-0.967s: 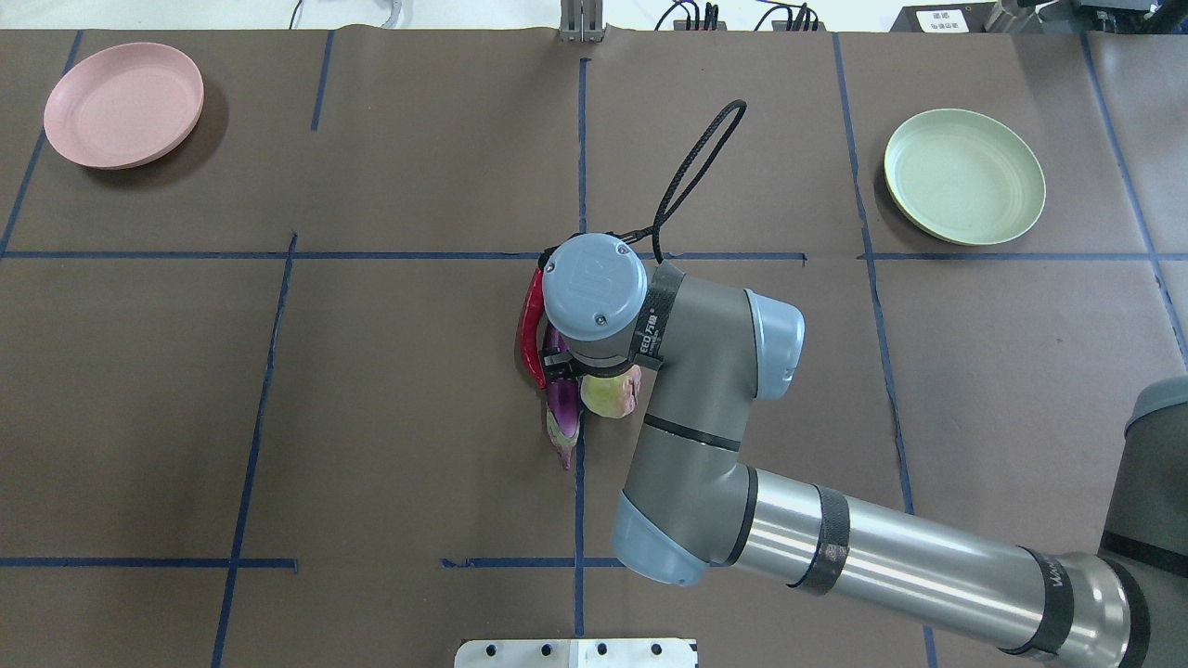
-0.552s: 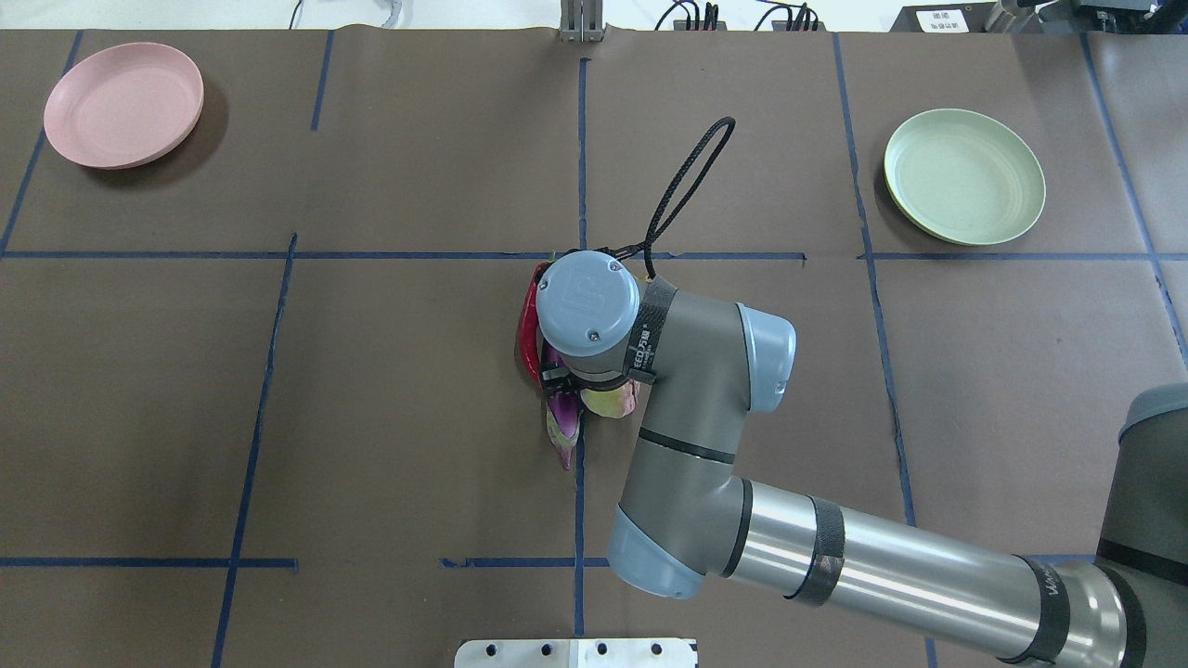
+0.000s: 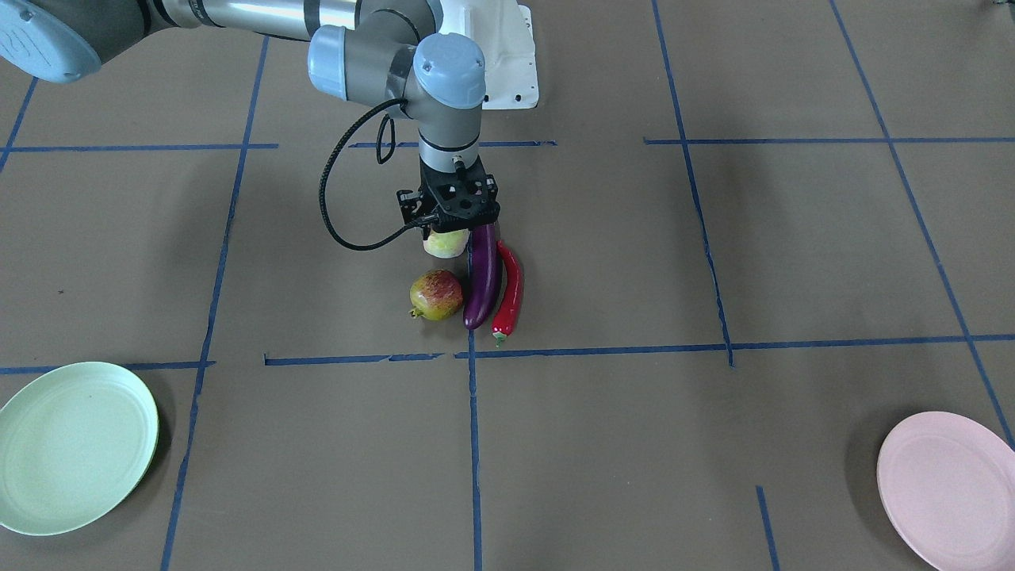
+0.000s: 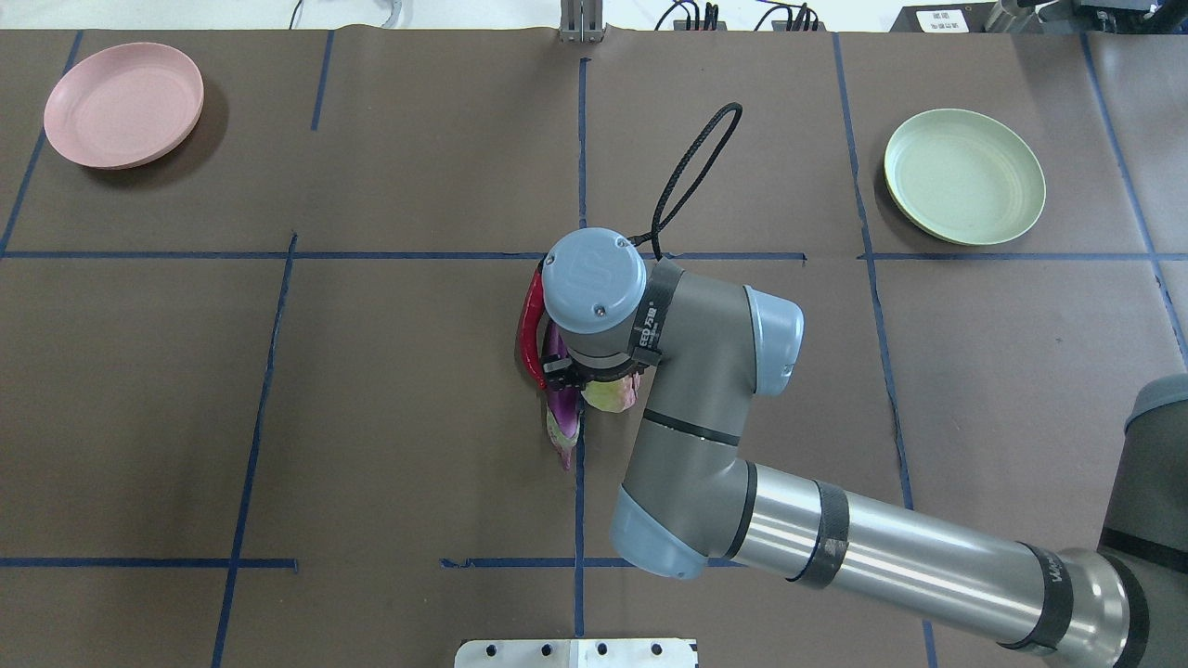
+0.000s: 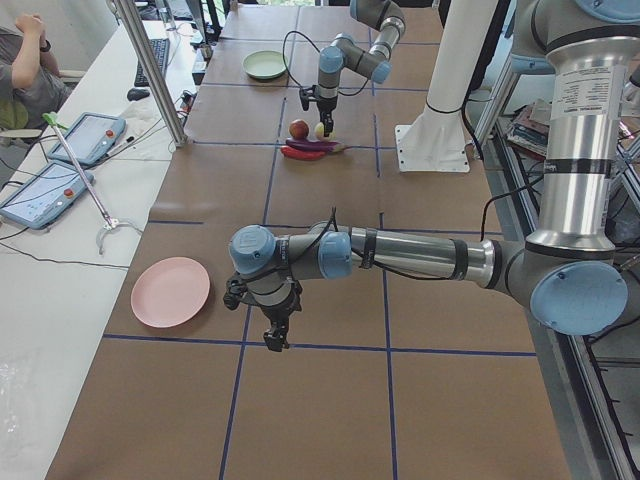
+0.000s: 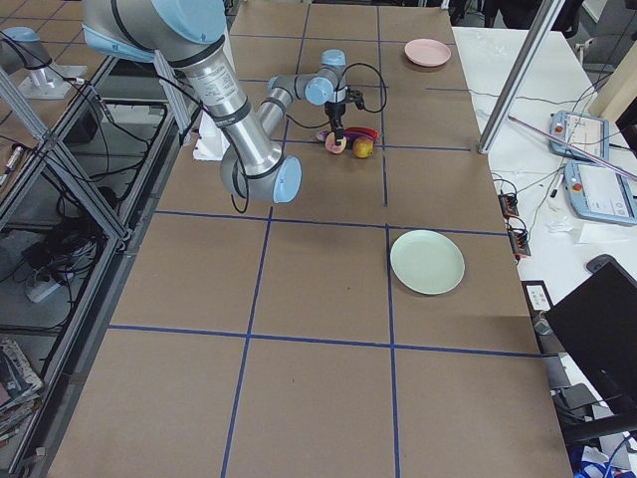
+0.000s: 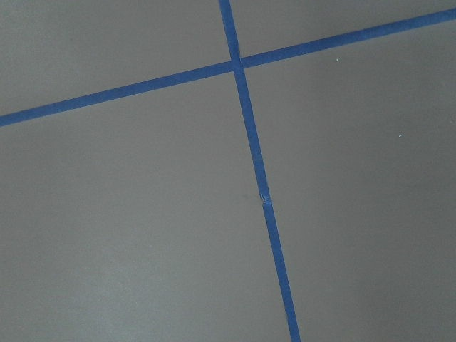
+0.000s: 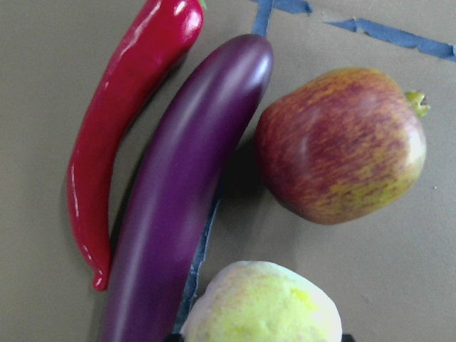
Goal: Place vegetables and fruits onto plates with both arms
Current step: 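Lift the apple and carry it with the right gripper to the green plate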
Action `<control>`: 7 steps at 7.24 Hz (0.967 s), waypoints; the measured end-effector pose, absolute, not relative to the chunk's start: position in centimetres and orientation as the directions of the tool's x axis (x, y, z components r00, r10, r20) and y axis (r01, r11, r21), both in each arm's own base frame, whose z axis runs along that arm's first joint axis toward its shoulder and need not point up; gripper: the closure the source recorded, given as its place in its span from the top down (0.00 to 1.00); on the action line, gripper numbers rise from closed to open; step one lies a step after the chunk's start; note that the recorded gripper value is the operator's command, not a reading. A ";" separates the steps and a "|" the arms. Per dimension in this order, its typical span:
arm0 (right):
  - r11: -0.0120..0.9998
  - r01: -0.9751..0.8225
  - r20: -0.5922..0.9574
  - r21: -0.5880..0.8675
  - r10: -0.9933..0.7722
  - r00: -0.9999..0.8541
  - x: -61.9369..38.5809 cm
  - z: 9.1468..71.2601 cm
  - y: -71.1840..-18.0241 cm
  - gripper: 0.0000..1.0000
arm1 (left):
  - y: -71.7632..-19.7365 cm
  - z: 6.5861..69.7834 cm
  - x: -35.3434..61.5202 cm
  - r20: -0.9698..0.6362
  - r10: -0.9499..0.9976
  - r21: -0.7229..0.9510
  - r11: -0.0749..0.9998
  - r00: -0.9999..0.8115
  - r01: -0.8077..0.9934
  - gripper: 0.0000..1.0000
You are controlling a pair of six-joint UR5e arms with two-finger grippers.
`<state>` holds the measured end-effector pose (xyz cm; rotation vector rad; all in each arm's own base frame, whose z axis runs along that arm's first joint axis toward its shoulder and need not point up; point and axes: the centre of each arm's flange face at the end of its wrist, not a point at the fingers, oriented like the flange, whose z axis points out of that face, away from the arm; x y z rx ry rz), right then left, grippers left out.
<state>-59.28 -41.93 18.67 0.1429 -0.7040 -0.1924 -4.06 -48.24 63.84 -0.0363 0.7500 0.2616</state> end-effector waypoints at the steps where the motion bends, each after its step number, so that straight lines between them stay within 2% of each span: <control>1: 0.977 0.119 0.648 0.174 -0.205 0.734 -56.3 17.7 -43.8 0.05 | -48.2 63.8 -4.1 -0.678 0.223 0.062 0.967 0.700 -0.248 1.00; 3: 0.973 0.142 0.646 0.180 -0.226 0.729 -47.7 17.2 -49.3 0.05 | -48.3 63.6 -4.1 -0.677 0.225 0.064 0.967 0.700 -0.248 1.00; 4: 0.963 0.176 0.631 0.206 -0.268 0.728 -42.7 19.2 -52.8 0.05 | -48.3 63.5 -4.1 -0.677 0.226 0.067 0.967 0.700 -0.248 1.00; 7: 0.898 0.335 0.540 0.285 -0.439 0.718 -28.5 30.9 -62.3 0.06 | -48.3 63.3 -4.0 -0.676 0.232 0.074 0.966 0.699 -0.249 1.00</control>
